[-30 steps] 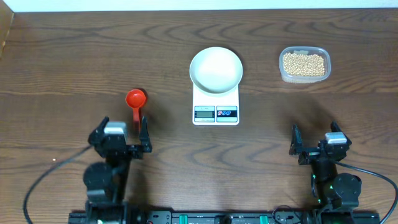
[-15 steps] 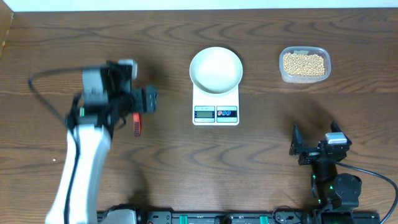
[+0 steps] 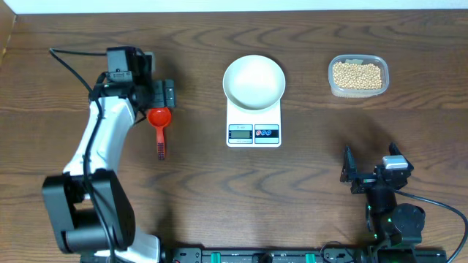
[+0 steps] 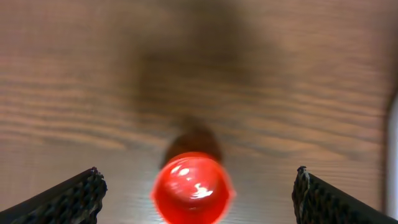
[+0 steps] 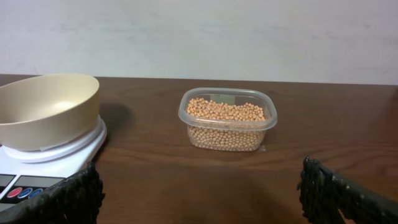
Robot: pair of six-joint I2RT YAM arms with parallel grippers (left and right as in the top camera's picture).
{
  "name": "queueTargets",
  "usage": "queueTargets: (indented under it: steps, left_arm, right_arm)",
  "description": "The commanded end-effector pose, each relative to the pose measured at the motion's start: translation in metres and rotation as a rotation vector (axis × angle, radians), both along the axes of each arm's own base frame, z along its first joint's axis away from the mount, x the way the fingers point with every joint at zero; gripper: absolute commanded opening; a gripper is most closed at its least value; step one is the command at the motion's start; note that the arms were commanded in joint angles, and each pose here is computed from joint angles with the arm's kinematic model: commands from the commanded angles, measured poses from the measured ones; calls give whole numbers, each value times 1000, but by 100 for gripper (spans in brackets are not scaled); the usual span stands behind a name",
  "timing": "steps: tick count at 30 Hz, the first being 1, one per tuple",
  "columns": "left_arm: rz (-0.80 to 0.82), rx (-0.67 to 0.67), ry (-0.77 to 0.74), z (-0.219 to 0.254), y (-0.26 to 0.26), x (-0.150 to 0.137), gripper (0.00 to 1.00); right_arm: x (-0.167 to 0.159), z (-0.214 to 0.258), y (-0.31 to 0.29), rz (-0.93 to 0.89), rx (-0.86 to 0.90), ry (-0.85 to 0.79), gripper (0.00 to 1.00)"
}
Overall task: Scoop item into bowl and weigh 50g on scale
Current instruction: 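Reach the left gripper down and grasp the red scoop's handle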
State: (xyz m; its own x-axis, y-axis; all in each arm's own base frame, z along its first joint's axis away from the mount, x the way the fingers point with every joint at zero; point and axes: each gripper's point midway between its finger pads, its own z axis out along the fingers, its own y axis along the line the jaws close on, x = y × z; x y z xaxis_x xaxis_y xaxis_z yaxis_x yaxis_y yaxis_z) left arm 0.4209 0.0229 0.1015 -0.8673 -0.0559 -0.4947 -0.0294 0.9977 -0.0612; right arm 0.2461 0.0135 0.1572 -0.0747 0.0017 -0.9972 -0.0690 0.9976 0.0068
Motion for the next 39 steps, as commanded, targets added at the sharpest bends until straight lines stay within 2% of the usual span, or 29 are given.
queueTargets:
  steps: [1,10,22,27,28,29,34,36,39]
  left_arm:
    - [69,-14,35,-13,24,0,98]
    - [108,-34,143,-55,42,-9,100]
    - [112,-51,258,-97,41,-22,91]
    - [150,-69,268,-101,40,-23,92]
    - [154,-70,262,-100,40,-21,97]
    - [160,-71,252,-100,41,-19,98]
    - [210,-89,214,-97,43,-10,97]
    - [210,-88,211,-97,43,-9,77]
    - [210,-88,210,-97,43,-9,51]
  right_arm:
    - [0,-1,1,1,6,1,99]
    - [0,-1,1,1,6,1,99]
    - [0,-1,1,1,6,1,99]
    - [0,-1,1,1,6,1,99]
    - [0,-1,1,1,6,1,99]
    - [0,-1,1,1,6,1,99]
    - [0,-1,1,1,6,1,99]
    - [0,-1,1,1,6,1,99]
    - [0,-1,1,1,6,1,99]
